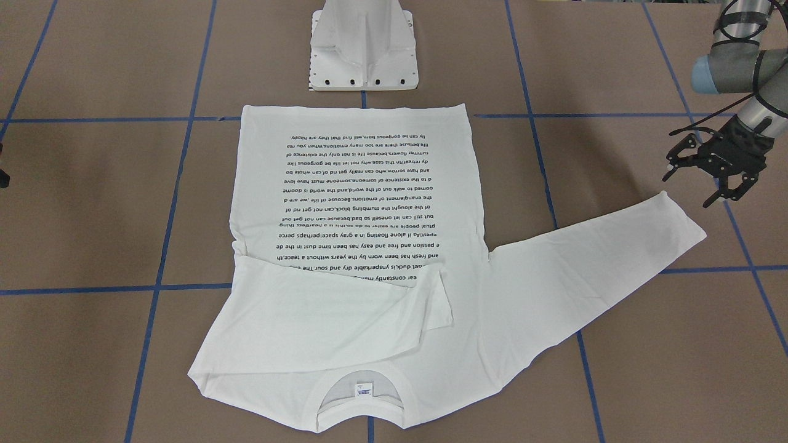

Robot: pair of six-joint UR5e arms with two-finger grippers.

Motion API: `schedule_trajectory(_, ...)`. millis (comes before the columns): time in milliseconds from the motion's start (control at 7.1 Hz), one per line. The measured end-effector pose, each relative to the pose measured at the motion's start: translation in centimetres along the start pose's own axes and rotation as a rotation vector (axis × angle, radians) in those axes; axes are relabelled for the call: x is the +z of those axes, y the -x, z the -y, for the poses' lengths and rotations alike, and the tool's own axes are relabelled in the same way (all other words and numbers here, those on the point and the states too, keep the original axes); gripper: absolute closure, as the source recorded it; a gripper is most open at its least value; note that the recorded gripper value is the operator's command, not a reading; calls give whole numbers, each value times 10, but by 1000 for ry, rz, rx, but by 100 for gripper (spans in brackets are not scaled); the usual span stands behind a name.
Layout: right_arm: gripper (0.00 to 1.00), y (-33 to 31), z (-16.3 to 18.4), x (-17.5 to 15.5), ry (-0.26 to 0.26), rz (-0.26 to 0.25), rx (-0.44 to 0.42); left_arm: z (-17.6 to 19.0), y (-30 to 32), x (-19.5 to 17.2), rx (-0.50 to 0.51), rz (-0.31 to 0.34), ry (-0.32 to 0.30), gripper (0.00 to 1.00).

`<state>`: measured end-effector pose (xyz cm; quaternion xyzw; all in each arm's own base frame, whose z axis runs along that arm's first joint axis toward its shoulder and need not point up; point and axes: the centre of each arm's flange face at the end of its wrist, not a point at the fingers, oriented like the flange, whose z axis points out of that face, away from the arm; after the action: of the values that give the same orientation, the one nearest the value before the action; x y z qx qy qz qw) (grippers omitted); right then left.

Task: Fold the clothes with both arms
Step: 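Withdraw the right gripper away from the shirt, then reach the left gripper to the other sleeve cuff and grasp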

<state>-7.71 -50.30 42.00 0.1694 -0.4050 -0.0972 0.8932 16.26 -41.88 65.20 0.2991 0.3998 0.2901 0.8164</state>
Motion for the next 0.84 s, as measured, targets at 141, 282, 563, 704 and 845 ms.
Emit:
schedule_trajectory(141, 0, -2, -2, 1, 1, 0, 1, -3, -7, 9, 12, -1, 11, 3)
schedule_trajectory(282, 0, -3, -3, 1, 1, -2, 2, -6, -10, 15, 19, 6, 20, 7)
schedule_trajectory(563, 0, -4, -5, 1, 2, -3, 4, -11, -9, 20, 20, 28, 30, 19)
schedule_trajectory(704, 0, -4, -5, 1, 3, -3, 4, -12, -8, 21, 20, 34, 32, 19)
schedule_trajectory(845, 0, -4, -5, 1, 3, -3, 5, -12, -8, 22, 20, 35, 34, 19)
